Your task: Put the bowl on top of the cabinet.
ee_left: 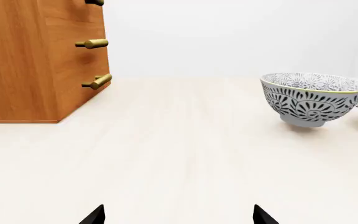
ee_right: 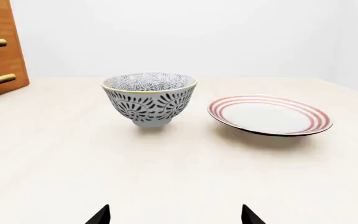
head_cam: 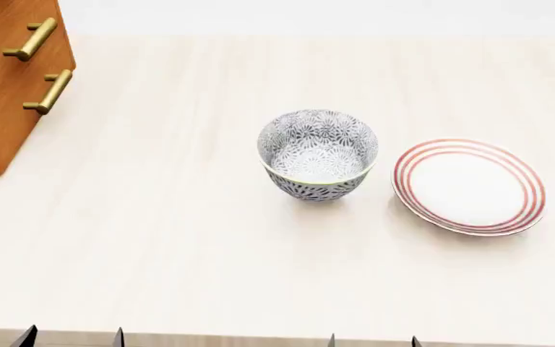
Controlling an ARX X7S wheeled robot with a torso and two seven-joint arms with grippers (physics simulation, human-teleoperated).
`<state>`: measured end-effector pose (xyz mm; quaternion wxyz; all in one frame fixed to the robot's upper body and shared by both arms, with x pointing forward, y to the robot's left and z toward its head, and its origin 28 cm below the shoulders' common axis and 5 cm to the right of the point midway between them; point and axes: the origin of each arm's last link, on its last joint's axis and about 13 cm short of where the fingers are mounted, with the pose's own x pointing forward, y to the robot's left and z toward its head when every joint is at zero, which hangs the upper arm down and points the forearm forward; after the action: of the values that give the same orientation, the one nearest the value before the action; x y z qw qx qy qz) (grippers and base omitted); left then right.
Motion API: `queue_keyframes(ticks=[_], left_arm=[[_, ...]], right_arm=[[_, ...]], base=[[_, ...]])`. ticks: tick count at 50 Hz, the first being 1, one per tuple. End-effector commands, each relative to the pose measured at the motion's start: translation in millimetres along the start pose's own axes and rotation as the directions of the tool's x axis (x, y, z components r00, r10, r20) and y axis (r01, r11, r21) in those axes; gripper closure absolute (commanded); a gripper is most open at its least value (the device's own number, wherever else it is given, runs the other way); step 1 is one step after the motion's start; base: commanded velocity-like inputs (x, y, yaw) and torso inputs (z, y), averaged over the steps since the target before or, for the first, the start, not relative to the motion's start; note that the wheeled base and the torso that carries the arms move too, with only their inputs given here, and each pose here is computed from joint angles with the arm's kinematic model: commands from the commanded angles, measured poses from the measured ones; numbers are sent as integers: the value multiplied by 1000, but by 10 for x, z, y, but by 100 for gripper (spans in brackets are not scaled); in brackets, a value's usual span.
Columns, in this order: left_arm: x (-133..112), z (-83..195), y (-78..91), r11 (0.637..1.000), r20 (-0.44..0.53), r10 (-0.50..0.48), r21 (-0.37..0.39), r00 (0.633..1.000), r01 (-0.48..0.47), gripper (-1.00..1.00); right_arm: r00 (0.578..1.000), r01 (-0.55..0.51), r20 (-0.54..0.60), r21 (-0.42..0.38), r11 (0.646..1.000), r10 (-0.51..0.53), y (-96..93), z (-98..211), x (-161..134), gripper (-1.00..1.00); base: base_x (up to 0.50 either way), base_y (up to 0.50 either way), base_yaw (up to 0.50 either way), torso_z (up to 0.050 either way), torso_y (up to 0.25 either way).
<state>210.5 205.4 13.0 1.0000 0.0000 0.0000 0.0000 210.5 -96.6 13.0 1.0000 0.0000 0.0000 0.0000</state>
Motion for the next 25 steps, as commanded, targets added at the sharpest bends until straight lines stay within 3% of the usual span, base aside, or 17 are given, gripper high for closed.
queue_keyframes(ticks=[1, 3, 25], left_arm=[[8, -3, 7, 1000, -3, 1, 1, 1000, -1, -100], [-1, 14, 12, 999, 9, -12, -37, 1000, 12, -100], [-7, 33, -3, 1000, -1, -16, -22, 1000, 16, -100]], right_arm=[[1000, -7, 3, -11, 1000, 7, 14, -6, 0, -100], [1000, -11, 7, -21, 1000, 11, 20, -11, -7, -100], [1000, -11, -4, -18, 1000, 11, 20, 4, -7, -100]], base=[[0, 0, 0, 0, 0], [0, 0, 0, 0, 0], [0, 0, 0, 0, 0]])
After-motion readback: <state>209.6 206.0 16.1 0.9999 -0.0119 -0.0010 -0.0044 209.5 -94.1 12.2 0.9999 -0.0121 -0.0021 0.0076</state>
